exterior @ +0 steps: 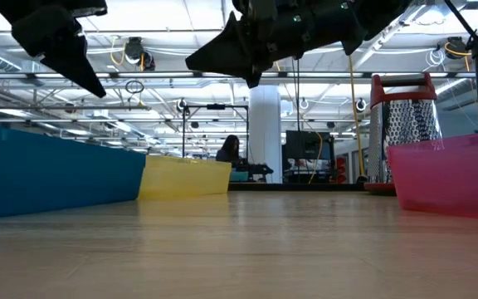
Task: Pick & Place Kitchen Items
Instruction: Return to Home Position
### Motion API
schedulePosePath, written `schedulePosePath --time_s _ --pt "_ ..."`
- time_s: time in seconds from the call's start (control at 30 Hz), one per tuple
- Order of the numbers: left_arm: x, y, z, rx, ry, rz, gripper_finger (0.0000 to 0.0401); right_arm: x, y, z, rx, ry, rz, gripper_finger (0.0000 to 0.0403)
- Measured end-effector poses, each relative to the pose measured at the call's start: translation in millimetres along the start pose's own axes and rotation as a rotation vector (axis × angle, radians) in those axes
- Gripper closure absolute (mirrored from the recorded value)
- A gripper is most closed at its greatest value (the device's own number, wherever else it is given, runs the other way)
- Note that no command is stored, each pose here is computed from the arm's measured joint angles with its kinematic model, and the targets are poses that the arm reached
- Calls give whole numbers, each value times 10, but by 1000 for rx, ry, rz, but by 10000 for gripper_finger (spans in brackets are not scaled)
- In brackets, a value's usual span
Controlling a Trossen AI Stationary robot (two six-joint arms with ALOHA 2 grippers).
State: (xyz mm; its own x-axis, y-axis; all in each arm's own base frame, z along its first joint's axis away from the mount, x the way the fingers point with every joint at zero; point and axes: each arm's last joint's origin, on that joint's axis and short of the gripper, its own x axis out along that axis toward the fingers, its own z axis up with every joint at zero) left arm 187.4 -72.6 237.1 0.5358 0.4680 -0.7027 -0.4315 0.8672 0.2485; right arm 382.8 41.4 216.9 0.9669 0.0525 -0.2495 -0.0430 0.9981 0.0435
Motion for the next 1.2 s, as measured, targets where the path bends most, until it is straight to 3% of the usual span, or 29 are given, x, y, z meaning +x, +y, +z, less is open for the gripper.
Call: schedulePosePath --time_s 0.23,0.5,0.67,0.73,0.97,1.2 --pt "-241 239 44 -51 -98 -57 370 -155 34 161 -43 -1 15 389" --pt "-519 576 38 -124 -234 -100 370 -533 39 365 107 110 8 391" --pt "-656 783 6 -179 -328 -71 370 -709 61 483 53 106 19 389" --pt "-700 848 -12 -174 -350 -79 370 -766 72 532 25 93 54 391" --pt "-838 1064 -93 -176 -416 -128 370 -1007 63 675 -48 26 353 390" --pt "-901 1251 -234 -215 -484 -161 370 -1364 -111 466 -7 -56 313 394"
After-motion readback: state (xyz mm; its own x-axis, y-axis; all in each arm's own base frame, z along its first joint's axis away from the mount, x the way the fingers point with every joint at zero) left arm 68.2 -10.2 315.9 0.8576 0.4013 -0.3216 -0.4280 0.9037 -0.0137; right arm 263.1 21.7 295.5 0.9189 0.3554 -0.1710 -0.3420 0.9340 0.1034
